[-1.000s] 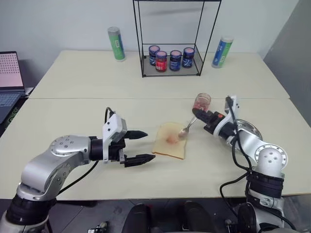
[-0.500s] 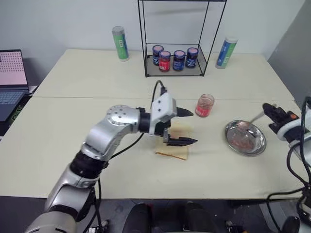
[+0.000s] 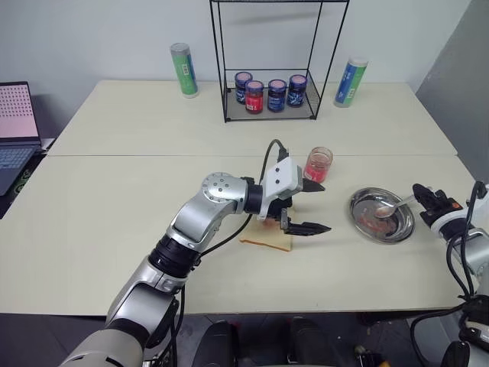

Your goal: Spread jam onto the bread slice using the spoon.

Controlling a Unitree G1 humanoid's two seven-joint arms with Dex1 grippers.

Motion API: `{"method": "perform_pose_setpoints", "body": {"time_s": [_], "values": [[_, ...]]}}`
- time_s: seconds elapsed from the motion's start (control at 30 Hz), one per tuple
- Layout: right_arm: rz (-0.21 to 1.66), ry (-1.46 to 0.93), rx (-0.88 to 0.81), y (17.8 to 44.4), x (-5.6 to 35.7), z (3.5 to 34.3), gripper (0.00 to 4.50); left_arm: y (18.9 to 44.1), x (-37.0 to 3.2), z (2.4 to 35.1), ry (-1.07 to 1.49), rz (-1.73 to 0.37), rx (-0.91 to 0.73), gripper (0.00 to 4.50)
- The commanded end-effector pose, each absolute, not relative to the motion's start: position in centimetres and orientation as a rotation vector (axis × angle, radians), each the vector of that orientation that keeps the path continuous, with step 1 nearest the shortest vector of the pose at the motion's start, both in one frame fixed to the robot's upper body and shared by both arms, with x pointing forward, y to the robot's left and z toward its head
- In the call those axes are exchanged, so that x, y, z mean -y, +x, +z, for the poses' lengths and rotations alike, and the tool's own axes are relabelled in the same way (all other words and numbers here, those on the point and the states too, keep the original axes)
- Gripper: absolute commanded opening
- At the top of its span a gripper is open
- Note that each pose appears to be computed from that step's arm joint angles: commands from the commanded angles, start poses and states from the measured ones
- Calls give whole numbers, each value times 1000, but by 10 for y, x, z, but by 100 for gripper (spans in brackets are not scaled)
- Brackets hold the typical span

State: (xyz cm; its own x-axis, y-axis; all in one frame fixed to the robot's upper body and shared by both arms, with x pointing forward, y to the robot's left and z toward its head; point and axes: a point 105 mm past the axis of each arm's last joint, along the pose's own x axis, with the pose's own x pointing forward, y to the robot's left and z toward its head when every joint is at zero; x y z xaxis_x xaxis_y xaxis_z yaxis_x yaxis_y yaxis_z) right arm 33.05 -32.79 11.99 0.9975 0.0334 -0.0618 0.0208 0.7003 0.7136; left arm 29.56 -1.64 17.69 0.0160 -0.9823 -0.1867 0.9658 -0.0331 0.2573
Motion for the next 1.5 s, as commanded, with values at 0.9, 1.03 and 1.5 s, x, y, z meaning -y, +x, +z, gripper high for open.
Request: {"method": "perform_pose_setpoints", "body": {"time_s": [0.9,1.03,1.5], "values": [[-127,606,-70,321,389,122,446,297,-2,187,370,-1509,87,450],[-86,353,-43,320,391,160,446,307,-36,187,378,-1416,37,450],[890,-186,-390,248,203,176,446,298,-173,180,395,-1067,-243,450]]}}
